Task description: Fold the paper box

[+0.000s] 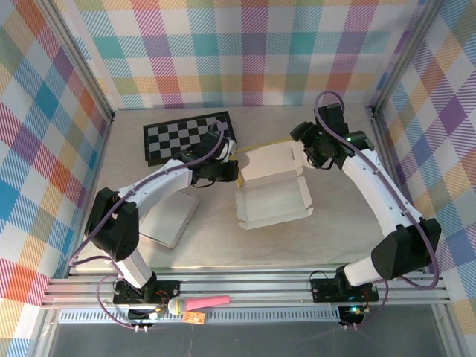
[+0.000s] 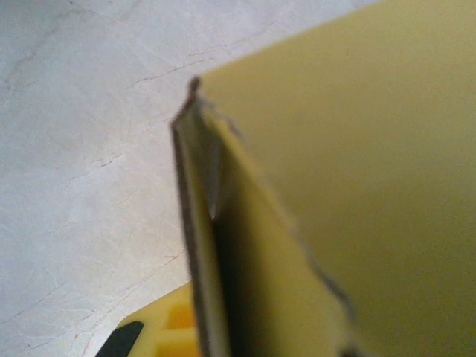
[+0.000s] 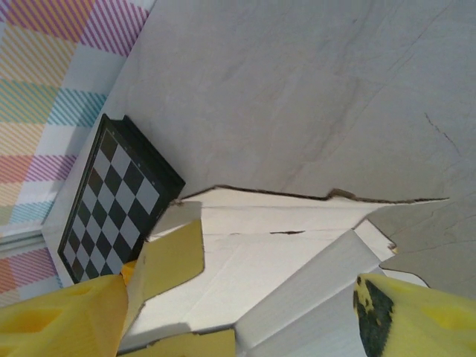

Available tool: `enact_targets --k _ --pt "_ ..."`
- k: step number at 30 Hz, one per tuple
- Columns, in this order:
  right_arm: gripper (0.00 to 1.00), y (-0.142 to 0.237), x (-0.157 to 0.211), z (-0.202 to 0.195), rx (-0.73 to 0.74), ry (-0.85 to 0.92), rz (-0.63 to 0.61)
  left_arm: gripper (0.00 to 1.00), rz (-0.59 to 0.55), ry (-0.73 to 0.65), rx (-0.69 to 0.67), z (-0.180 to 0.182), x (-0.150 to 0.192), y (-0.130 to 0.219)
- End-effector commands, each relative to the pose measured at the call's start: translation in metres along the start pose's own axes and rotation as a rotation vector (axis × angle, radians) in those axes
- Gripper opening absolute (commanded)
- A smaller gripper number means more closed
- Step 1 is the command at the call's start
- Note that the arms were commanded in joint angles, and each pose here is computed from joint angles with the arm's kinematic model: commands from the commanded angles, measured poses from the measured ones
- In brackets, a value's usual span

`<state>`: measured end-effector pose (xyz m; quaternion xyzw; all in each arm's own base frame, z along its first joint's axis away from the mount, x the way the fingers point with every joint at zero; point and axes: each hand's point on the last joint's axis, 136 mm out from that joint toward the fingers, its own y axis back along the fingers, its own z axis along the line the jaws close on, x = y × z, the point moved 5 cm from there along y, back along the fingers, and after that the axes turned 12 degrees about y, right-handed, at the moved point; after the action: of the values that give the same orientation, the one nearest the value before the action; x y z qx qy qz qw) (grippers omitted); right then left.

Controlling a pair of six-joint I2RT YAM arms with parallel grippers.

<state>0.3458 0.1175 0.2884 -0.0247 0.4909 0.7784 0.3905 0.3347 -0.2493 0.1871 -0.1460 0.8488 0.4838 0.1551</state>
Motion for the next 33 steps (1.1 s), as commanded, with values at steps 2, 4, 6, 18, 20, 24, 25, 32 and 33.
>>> enact_targets --k 2,4,6,18,20,24,25,32,33 --pt "0.76 -0.004 -0.002 -0.003 0.059 0.002 -0.015 0.00 -0.053 0.006 0.021 -0.012 -0.011 0.017" --pt "0.73 -0.006 0.001 -0.005 0.073 0.010 0.001 0.00 -0.055 0.005 0.021 -0.012 -0.012 0.017" --pt "0.68 -0.008 0.005 -0.008 0.084 0.010 0.012 0.00 -0.056 0.007 0.020 -0.013 -0.012 0.017" --pt "0.68 -0.017 0.011 0.011 -0.010 0.082 0.077 0.00 -0.050 0.006 0.024 -0.015 -0.014 0.015" --pt "0.67 -0.012 0.009 0.014 -0.035 0.096 0.065 0.00 -0.046 0.008 0.023 -0.015 -0.014 0.015" --pt "0.68 0.009 0.005 0.031 -0.138 0.197 0.052 0.00 -0.033 0.035 0.029 -0.012 -0.017 0.014" --pt "0.69 0.017 0.002 0.037 -0.178 0.247 0.039 0.00 -0.024 0.056 0.037 -0.009 -0.019 0.013" --pt "0.68 0.069 -0.054 0.062 -0.607 0.484 -0.009 0.00 0.059 0.117 0.214 0.000 -0.033 0.010" --pt "0.66 0.072 -0.064 0.059 -0.649 0.484 -0.009 0.00 0.071 0.124 0.250 0.000 -0.037 0.010"
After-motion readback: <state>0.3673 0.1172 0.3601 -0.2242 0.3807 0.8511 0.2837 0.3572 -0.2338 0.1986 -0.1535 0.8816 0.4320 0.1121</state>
